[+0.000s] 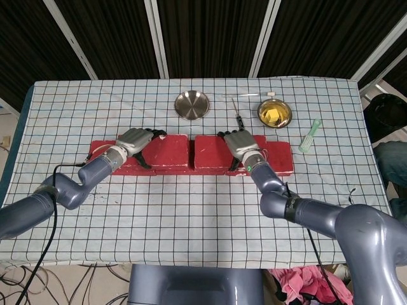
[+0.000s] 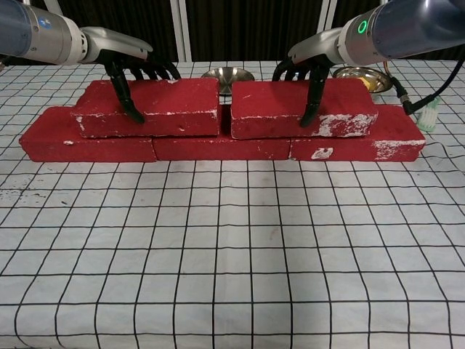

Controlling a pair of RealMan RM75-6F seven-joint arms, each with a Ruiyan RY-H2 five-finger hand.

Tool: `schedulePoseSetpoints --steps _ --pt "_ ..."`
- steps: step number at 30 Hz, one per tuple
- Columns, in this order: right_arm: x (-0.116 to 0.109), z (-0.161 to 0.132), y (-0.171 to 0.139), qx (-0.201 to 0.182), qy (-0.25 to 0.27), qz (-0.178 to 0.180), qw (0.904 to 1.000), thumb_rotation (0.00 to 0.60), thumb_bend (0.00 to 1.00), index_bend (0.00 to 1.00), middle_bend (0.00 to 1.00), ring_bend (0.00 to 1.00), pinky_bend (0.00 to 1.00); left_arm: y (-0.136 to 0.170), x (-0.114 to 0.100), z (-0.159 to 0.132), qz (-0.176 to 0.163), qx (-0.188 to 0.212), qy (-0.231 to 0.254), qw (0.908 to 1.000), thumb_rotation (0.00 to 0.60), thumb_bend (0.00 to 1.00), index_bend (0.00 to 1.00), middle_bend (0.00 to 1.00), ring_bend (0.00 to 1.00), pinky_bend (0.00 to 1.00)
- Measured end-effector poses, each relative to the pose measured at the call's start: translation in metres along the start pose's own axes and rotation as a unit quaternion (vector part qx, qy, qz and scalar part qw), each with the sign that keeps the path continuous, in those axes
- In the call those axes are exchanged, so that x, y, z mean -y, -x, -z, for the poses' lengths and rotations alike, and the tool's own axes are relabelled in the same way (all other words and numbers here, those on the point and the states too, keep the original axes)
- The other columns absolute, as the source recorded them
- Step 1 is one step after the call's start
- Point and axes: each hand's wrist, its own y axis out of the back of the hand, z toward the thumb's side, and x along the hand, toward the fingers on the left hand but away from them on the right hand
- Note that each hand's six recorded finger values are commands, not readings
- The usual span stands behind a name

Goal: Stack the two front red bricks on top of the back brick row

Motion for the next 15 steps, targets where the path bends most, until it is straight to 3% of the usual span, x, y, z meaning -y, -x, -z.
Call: schedulePoseSetpoints --steps 15 --pt "0.0008 -0.0032 0.0016 0.0 0.004 0.004 1.0 0.6 0.03 0.15 0.22 0.14 0.13 -0.0013 -0.0001 -0.002 -0.002 0.001 0.006 1.0 0.6 0.26 0.15 0.18 0.11 0.19"
